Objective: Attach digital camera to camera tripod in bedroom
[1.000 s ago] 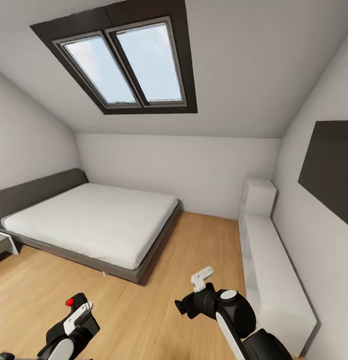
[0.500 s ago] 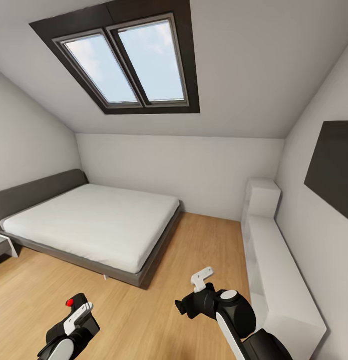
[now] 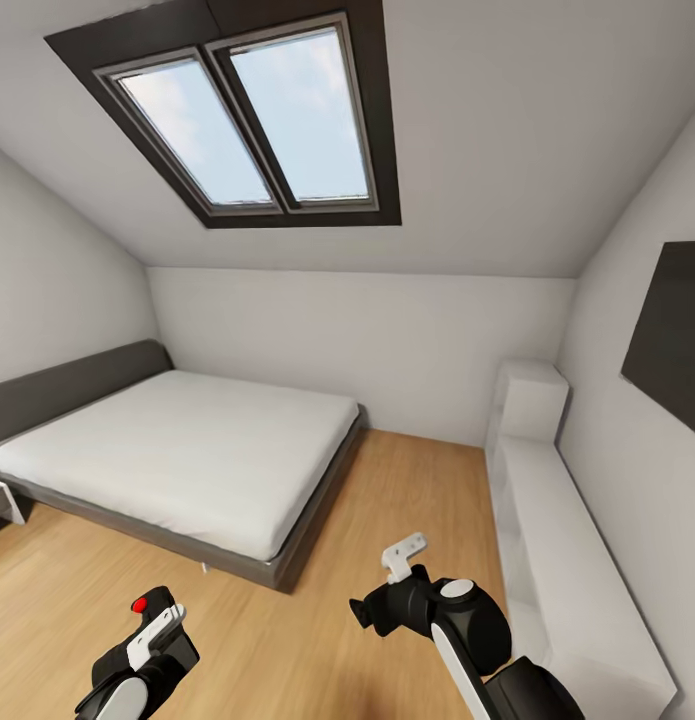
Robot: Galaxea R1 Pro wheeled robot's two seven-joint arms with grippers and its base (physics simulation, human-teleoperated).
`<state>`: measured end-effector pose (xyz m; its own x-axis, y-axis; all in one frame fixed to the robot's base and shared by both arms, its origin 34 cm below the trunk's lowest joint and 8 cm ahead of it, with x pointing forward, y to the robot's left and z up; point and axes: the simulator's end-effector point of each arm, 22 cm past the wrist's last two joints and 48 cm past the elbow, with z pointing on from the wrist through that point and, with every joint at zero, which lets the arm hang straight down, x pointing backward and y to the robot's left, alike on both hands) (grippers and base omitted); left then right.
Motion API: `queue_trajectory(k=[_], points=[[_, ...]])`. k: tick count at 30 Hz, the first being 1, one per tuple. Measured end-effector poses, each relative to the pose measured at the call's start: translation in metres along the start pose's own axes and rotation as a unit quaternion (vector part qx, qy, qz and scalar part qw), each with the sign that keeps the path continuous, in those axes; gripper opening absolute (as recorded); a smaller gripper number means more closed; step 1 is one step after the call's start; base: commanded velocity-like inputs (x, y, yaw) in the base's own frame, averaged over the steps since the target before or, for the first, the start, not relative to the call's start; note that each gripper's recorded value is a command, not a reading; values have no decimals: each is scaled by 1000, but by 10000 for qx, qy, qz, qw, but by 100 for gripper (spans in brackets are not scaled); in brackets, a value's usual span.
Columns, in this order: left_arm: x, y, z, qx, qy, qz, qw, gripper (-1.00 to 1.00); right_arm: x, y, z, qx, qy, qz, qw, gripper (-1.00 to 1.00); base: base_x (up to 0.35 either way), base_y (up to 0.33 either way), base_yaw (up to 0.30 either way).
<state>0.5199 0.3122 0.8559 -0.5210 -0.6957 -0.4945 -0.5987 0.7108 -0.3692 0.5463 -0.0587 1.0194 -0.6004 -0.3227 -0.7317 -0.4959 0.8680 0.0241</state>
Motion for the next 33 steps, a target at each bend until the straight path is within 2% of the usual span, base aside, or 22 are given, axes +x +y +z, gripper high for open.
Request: queue_trajectory(k=[24, 33], points=[[0, 0, 0, -2, -3, -1, 10000, -100, 4, -8, -1, 60, 34, -29, 10000, 100, 319, 0, 0], [-2, -3, -1, 28, -31, -5, 10000, -100, -1, -8, -1, 56, -98, -52, 9999, 100, 324, 0, 0]])
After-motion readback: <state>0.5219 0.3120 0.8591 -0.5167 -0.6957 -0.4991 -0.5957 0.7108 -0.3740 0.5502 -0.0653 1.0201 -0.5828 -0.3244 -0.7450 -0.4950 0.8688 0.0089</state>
